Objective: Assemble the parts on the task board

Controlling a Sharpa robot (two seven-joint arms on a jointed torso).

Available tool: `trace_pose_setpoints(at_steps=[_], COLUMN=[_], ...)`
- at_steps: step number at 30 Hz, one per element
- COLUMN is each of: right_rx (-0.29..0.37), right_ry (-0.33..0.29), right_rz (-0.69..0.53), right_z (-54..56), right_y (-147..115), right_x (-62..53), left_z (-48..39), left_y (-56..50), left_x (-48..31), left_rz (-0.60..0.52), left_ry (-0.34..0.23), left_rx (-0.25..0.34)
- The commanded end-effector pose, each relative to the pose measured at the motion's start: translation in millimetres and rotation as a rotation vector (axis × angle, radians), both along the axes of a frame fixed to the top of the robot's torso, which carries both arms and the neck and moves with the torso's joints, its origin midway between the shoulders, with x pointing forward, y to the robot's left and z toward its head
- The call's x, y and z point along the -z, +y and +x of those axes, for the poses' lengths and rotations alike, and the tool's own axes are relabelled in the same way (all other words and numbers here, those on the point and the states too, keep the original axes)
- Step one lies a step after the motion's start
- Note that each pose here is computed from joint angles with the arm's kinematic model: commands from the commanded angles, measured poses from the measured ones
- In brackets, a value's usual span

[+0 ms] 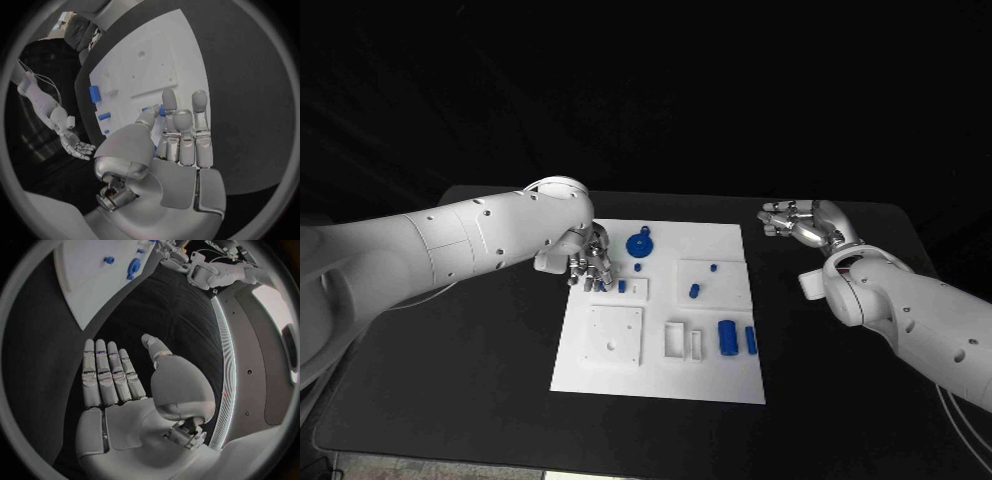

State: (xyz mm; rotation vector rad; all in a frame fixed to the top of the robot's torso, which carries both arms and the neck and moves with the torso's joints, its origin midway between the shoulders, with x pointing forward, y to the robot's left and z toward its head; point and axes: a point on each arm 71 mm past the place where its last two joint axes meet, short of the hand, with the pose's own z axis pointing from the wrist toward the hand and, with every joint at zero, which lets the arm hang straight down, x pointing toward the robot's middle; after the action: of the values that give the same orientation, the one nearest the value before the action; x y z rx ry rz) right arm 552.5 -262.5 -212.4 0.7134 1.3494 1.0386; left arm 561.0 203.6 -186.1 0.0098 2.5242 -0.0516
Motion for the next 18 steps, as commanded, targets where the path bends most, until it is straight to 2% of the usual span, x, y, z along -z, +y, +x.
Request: trace_pose_setpoints(at_steps=[1, 18], right_rx=[-0.019, -0.02], right_ry=[-0.005, -0.004], right_rz=[-0.001, 0.0], right_z=[-0.3, -0.4], right_y=[2.1, 2.2], right_x=[-0.2, -0.3], left_z=[0.2, -0.3], left_y=[-1.0, 2.1], left_x=[0.3, 1.1], left_rz=[-0.006, 0.011], left_ry=[-0.01, 0.007], left_rx=[-0.001, 0.003])
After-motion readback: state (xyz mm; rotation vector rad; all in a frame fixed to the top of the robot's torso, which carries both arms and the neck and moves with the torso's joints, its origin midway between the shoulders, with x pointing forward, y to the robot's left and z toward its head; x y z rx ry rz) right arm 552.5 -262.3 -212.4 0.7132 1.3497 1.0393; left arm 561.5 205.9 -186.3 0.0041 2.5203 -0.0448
